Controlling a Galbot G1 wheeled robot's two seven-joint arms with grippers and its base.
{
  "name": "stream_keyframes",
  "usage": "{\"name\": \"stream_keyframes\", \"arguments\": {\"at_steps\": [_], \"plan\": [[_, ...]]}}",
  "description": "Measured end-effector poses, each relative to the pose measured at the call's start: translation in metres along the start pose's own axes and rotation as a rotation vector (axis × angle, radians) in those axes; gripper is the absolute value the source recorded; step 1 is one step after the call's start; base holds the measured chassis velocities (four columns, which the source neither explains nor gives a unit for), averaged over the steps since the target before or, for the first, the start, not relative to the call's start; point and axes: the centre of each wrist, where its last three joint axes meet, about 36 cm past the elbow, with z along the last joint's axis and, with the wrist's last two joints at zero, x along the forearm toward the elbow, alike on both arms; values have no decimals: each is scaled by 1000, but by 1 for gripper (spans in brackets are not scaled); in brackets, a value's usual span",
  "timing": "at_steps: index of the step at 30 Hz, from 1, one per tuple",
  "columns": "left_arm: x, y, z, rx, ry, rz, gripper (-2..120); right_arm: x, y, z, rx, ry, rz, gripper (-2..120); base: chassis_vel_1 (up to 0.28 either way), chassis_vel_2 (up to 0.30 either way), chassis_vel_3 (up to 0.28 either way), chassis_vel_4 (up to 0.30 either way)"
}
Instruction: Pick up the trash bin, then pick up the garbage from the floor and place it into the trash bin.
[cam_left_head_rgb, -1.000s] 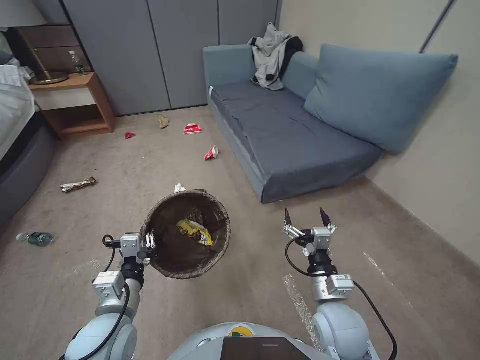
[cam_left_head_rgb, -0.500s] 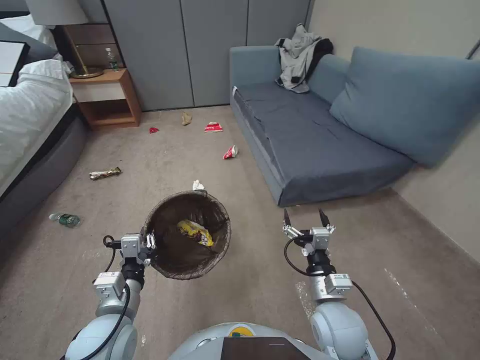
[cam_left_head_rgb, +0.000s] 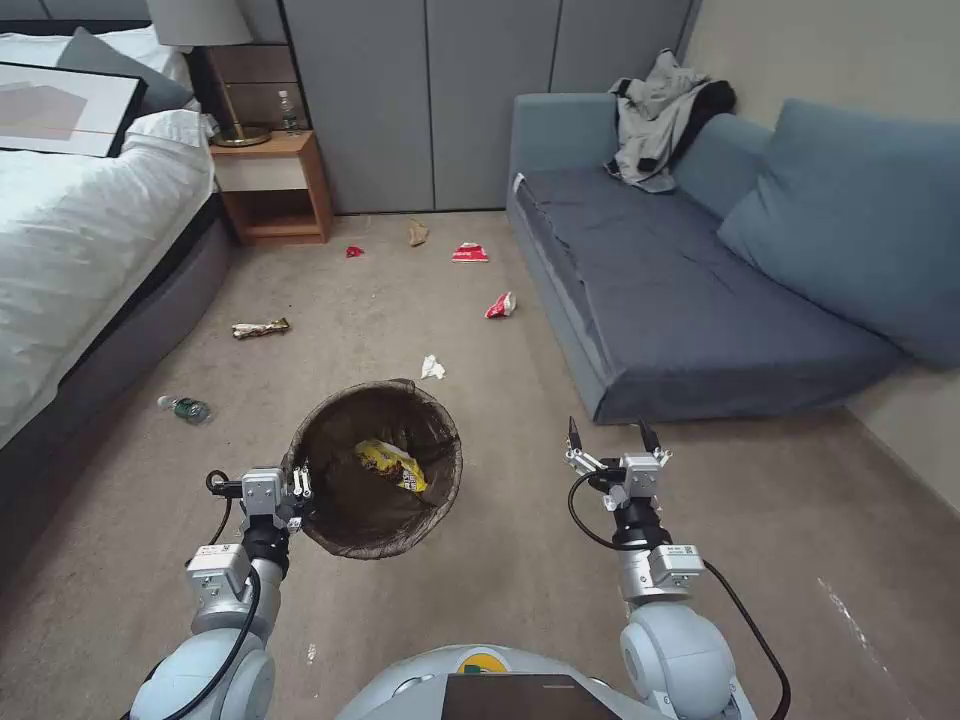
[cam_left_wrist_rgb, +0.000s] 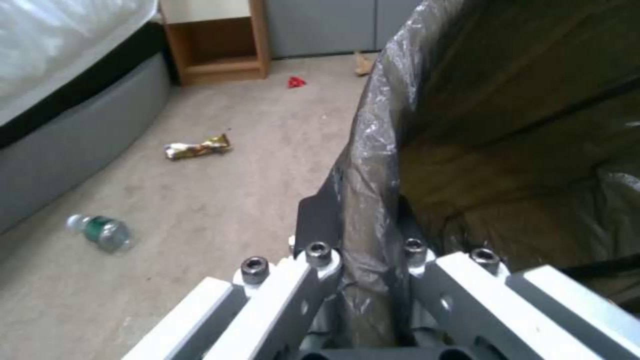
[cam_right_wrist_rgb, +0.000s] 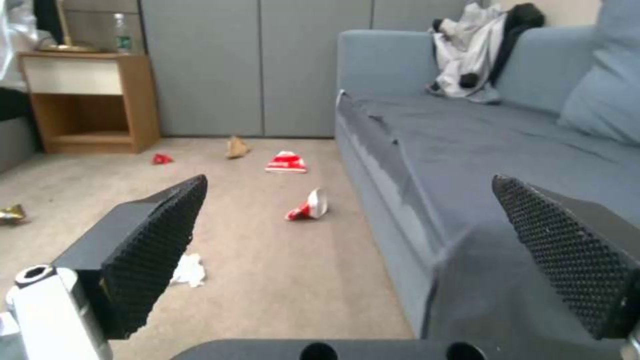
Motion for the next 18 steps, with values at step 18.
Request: {"name": "stream_keyframes", "arguments": {"at_steps": [18], "plan": [[-2, 1, 3, 0, -1, -3, 0, -3, -3, 0, 7, 3, 16, 100, 43, 39, 42, 50]]}}
